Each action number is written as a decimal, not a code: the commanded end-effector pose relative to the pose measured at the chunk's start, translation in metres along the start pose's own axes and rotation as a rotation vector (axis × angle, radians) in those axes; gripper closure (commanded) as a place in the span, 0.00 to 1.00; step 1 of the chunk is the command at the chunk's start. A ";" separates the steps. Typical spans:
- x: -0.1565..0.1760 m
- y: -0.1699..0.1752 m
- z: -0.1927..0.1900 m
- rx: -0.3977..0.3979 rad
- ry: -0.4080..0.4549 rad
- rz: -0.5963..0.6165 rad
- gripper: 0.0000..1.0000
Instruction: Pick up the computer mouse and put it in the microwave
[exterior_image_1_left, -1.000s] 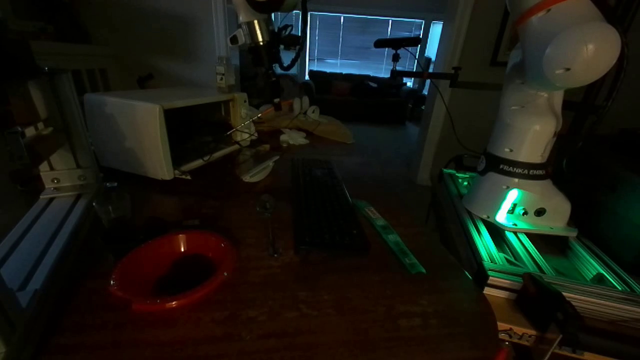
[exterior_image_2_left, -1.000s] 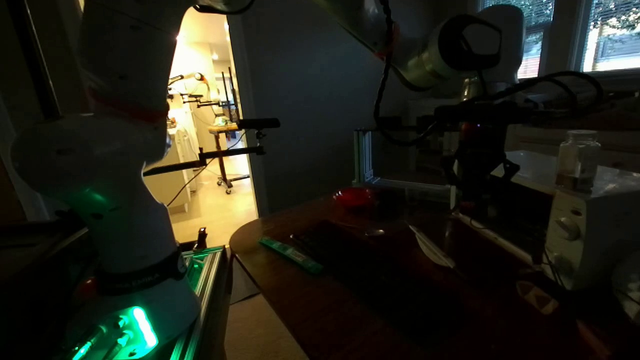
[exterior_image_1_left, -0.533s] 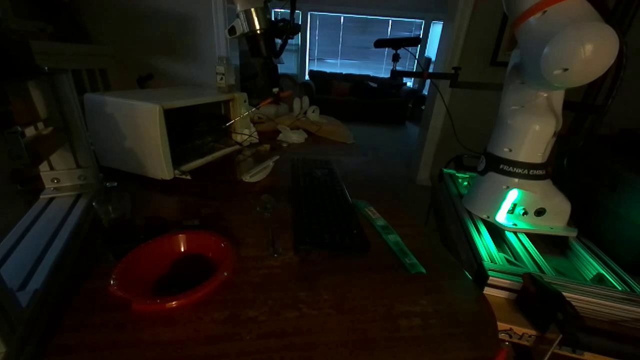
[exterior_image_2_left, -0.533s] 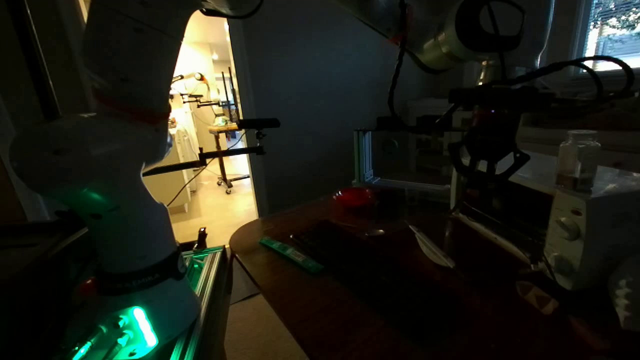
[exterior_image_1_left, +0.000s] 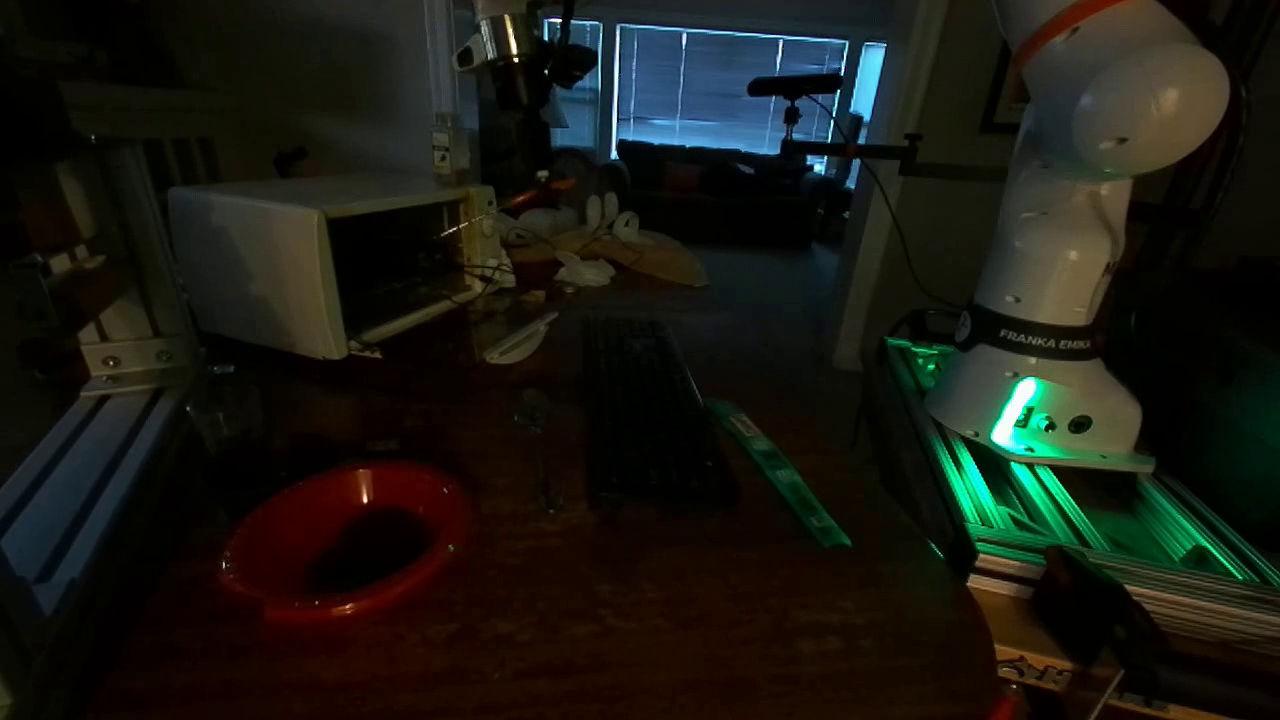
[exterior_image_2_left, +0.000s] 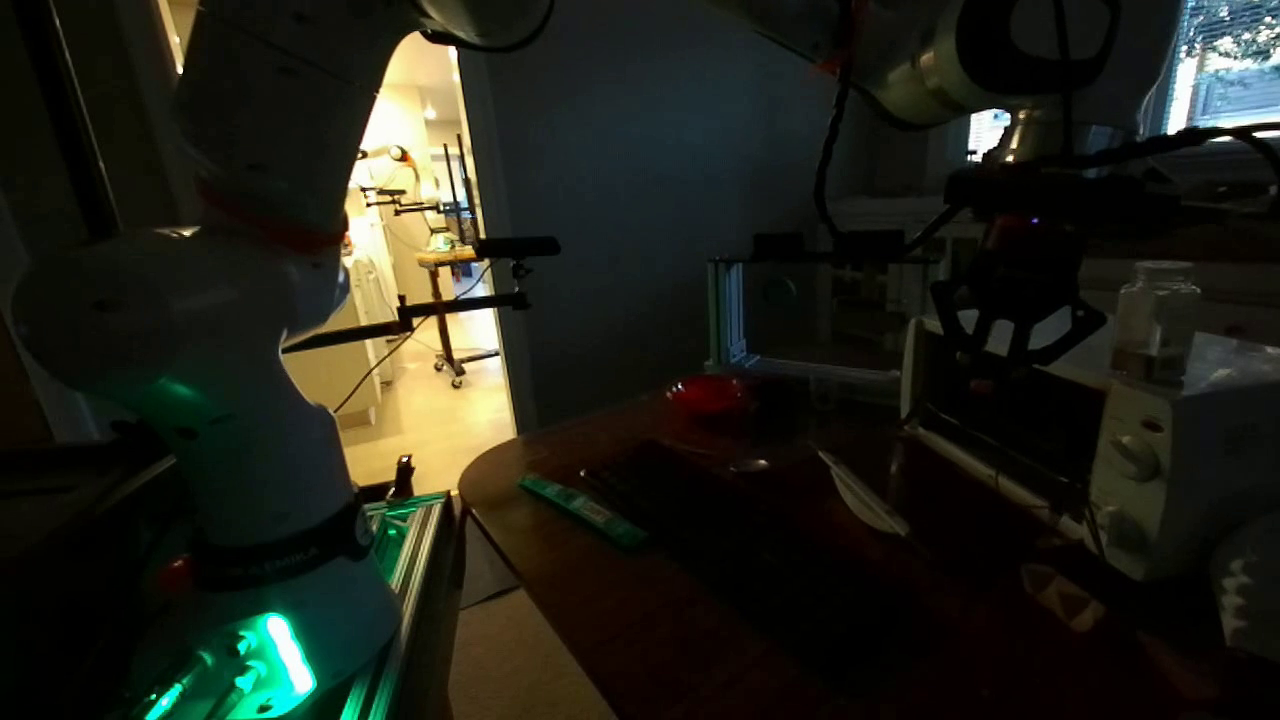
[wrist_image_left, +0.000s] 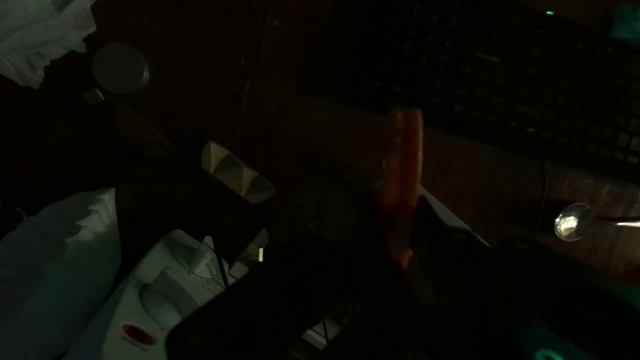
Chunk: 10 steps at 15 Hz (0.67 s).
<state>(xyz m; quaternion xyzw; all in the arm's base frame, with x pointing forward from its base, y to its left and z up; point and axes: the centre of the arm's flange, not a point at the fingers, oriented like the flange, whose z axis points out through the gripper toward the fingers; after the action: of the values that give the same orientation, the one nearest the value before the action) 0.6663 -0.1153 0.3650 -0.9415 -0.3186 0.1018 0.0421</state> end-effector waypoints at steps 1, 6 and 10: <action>0.002 0.003 0.004 0.034 -0.006 -0.003 0.95; -0.020 -0.019 0.028 0.009 0.013 0.134 0.95; -0.050 -0.042 0.051 0.023 0.021 0.211 0.95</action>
<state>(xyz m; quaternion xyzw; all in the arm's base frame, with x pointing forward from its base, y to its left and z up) 0.6421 -0.1146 0.3365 -0.9623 -0.2473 0.1064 0.0383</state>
